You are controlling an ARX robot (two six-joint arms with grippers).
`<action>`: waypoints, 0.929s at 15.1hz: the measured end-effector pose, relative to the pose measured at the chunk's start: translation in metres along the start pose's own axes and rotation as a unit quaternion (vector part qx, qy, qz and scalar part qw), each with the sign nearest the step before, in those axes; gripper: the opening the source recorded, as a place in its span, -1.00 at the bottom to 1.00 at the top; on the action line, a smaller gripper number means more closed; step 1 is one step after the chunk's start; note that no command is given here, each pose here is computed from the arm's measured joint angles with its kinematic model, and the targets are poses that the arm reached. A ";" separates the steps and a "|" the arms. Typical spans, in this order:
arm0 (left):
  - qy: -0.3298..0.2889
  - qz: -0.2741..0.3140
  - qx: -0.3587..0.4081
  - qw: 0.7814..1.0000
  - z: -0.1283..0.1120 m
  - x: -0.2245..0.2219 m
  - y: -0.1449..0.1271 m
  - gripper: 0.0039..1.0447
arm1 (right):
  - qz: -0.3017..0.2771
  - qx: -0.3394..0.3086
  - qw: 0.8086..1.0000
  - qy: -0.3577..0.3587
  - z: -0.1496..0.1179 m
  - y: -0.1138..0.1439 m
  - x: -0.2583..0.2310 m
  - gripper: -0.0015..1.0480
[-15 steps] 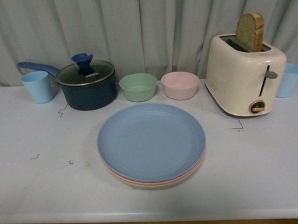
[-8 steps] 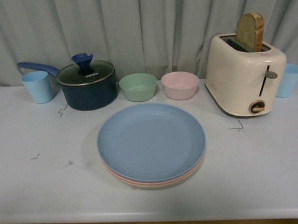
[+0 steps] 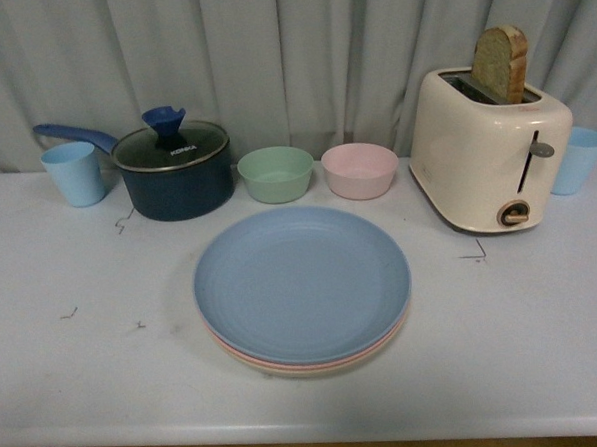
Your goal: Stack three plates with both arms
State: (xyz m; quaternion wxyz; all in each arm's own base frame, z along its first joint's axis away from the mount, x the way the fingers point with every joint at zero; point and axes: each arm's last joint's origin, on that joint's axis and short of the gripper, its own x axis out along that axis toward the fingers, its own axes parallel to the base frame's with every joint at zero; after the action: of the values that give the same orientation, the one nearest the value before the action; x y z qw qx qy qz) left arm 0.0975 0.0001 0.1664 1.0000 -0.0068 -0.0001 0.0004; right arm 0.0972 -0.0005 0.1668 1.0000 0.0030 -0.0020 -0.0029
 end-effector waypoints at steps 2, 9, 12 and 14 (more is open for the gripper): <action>0.000 0.000 0.000 1.000 0.000 0.000 0.000 0.88 | 0.000 0.000 1.000 0.000 0.000 0.000 0.000 0.22; 0.000 0.000 0.000 1.000 0.000 0.000 0.000 0.88 | 0.000 0.000 1.000 0.000 0.000 0.000 0.000 0.86; 0.000 0.000 0.000 1.000 0.000 0.000 0.000 0.88 | 0.000 0.000 1.000 0.000 0.000 0.000 0.000 0.87; 0.000 0.000 0.000 1.000 0.000 0.000 0.000 0.88 | 0.000 0.000 1.000 0.000 0.000 0.000 0.000 0.87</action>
State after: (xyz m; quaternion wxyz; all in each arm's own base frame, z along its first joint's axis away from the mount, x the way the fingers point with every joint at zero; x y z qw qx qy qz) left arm 0.0975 0.0001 0.1664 1.0000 -0.0068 -0.0001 0.0004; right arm 0.0972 -0.0005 0.1668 1.0000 0.0031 -0.0020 -0.0029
